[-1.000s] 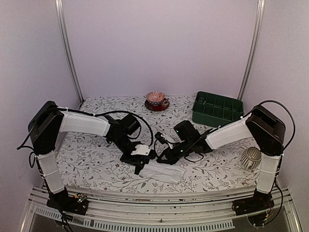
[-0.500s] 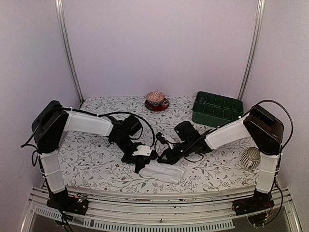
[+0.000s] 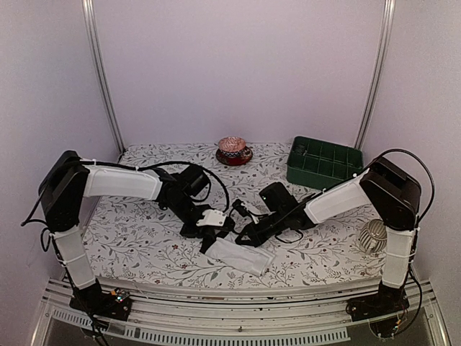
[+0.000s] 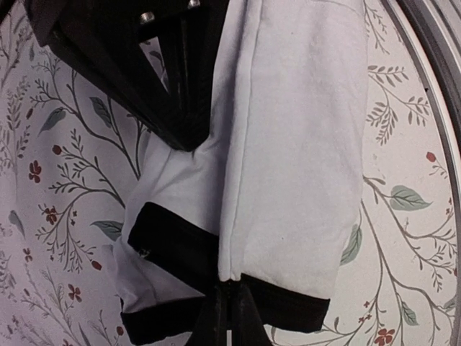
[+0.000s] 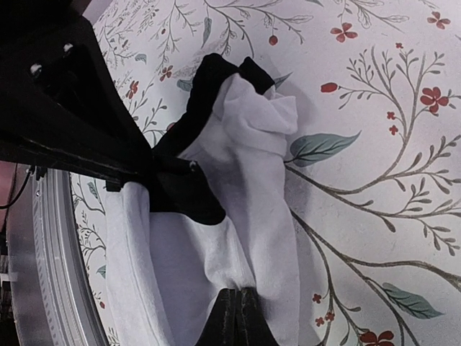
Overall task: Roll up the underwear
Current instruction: Smooth out the underwear at the center of the board.
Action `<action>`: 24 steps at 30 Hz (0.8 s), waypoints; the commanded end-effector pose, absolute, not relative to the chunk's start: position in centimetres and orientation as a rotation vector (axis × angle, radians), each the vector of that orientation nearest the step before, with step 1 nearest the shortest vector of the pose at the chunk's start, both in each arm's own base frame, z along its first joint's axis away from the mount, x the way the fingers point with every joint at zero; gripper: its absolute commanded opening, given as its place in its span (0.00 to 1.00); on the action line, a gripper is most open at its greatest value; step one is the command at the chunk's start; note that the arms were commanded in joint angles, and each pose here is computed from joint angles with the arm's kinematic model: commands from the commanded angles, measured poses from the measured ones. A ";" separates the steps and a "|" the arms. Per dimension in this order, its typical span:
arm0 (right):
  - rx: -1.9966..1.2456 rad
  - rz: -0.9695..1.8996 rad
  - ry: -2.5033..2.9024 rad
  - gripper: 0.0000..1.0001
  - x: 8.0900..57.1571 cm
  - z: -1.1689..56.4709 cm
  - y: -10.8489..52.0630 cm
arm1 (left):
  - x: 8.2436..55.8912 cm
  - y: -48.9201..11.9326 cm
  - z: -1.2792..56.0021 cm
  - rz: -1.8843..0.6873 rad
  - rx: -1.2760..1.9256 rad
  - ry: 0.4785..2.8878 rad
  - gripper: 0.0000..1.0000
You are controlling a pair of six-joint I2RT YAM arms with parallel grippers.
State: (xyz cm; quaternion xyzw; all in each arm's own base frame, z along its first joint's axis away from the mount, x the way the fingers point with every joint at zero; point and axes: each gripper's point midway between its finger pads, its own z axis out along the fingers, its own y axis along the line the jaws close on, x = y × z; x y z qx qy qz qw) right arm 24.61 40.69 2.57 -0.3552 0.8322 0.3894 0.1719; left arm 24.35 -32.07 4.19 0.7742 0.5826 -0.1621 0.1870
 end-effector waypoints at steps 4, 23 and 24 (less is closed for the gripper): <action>-0.988 1.074 2.383 0.03 25.2 1.7 40.4 | 25.3 -32.3 5.7 -0.405 2.133 1.633 0.00; -0.996 1.057 2.390 0.03 25.3 1.6 40.4 | 24.4 -33.0 5.1 -0.387 2.166 1.611 0.03; -0.997 1.056 2.394 0.03 25.3 1.4 40.3 | 24.4 -33.0 5.0 -0.385 2.168 1.612 0.00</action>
